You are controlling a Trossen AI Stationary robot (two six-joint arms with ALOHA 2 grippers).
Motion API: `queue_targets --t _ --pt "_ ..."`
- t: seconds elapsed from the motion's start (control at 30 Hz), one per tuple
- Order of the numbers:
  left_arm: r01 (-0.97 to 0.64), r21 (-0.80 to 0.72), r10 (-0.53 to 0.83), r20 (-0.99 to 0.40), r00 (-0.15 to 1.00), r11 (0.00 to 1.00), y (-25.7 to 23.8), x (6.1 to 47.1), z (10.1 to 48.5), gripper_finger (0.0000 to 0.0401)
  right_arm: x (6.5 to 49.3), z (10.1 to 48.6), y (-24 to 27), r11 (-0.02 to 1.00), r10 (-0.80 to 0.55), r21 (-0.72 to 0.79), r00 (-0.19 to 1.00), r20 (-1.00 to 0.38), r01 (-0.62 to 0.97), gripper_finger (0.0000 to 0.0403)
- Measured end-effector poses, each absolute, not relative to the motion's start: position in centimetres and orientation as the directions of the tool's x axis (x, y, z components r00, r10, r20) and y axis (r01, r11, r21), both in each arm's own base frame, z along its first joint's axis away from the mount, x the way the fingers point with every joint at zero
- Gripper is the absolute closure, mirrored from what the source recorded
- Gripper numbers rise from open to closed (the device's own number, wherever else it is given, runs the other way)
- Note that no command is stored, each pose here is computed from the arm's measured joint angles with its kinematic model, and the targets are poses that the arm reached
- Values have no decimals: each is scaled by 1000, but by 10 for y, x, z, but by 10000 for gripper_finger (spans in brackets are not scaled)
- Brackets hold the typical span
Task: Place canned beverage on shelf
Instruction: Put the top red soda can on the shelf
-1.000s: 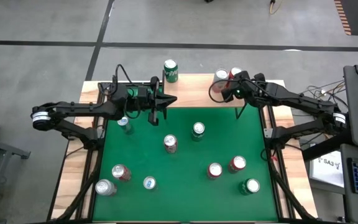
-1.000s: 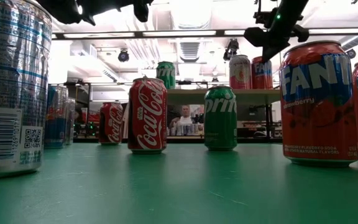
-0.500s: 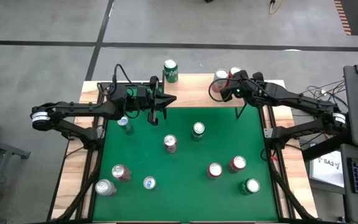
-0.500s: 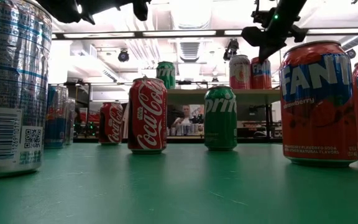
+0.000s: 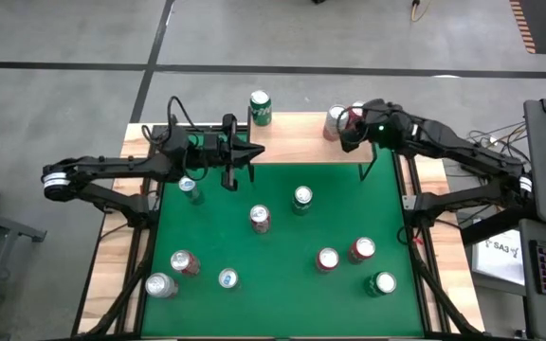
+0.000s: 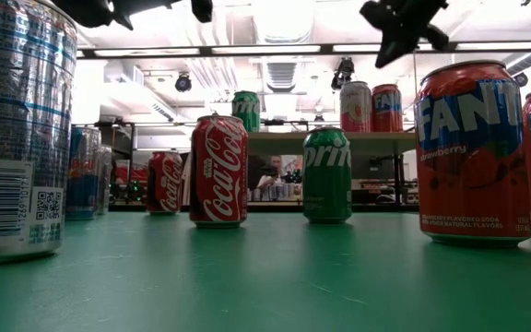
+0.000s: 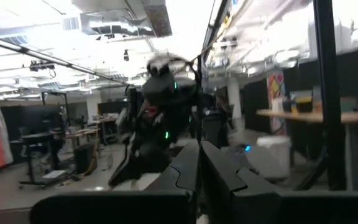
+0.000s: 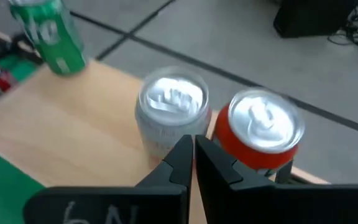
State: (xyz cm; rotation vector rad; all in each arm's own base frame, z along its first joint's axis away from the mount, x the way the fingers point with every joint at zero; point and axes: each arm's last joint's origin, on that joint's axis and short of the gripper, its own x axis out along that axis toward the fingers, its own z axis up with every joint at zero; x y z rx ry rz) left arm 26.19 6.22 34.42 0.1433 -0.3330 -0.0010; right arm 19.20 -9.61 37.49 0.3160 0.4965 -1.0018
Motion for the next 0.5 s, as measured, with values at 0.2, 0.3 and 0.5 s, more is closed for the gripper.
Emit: queue_targets --t 0.2,0.3,0.5 --pt "-44 227 -18 264 964 973 58 244 352 401 194 402 -102 539 -748 -23 466 -472 842 392" --pt "-42 256 -15 219 976 966 56 237 353 401 200 409 -112 524 -763 -42 446 -468 851 392" --pt "-19 285 -10 99 995 958 55 233 344 401 207 416 -138 466 -777 -100 353 -522 879 392"
